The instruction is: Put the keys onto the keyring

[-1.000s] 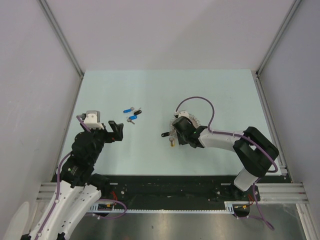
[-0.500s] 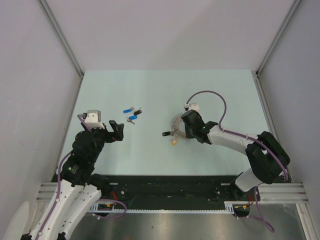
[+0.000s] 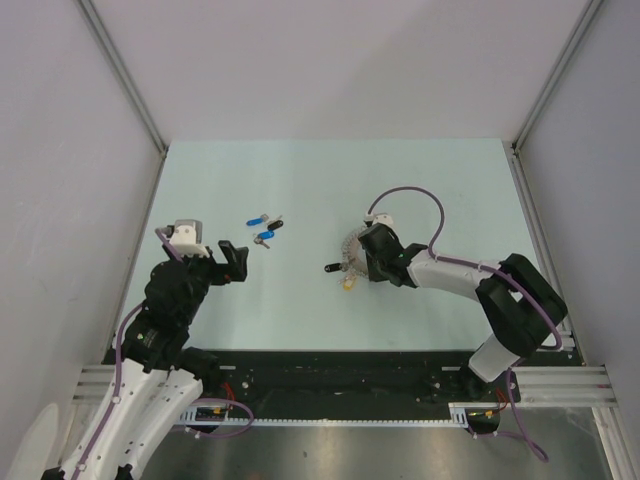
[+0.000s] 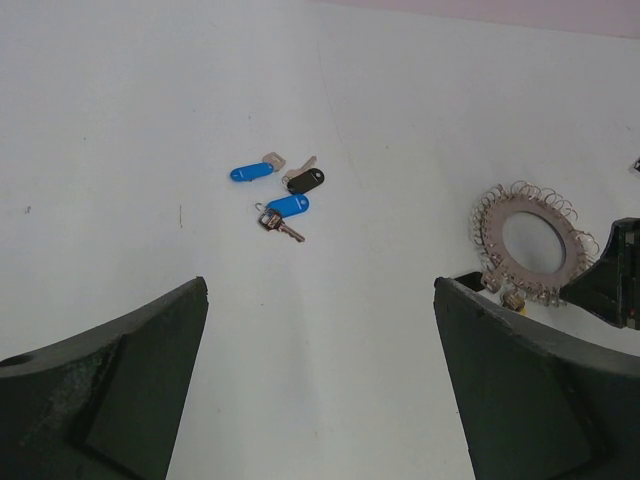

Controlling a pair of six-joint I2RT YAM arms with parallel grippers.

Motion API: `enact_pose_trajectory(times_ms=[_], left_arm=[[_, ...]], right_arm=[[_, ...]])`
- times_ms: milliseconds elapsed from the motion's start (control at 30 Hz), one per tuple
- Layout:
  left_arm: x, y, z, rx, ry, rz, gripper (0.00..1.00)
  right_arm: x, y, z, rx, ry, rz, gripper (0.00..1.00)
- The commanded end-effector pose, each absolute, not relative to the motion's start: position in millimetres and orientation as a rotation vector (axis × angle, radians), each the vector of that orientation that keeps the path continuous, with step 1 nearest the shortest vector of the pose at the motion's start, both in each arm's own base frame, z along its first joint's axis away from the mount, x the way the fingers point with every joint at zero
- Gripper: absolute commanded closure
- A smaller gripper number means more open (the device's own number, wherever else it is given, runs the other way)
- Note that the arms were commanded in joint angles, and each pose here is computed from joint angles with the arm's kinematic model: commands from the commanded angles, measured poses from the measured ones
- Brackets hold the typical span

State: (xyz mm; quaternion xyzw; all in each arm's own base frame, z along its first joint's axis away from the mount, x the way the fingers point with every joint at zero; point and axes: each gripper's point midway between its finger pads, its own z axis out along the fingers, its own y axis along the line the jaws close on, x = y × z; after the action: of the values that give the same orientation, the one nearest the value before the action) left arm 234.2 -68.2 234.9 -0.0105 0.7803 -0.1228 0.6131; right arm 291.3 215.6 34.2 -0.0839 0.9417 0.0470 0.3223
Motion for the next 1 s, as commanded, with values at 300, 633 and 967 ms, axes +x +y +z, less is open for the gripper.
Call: enact_pose_trajectory(times_ms=[300,633,967], left_arm=[[235.6,-68.7,248.0,-0.015,1.768,-0.294,0.0],[235.6,-68.6,247.6,-0.016,1.769,-0.294,0.0],[235.5,-73.9,247.9,0.014,1.767,-0.315,0.0]], right_arm=[[301.6,233.2,36.2,-0.208,2.451,0.194,0.76],[302.1,230.4,46.3,-0.214,2.426,0.18,0.93],[291.6,253.7,104.9,-0.436,2.268,0.318,1.0]])
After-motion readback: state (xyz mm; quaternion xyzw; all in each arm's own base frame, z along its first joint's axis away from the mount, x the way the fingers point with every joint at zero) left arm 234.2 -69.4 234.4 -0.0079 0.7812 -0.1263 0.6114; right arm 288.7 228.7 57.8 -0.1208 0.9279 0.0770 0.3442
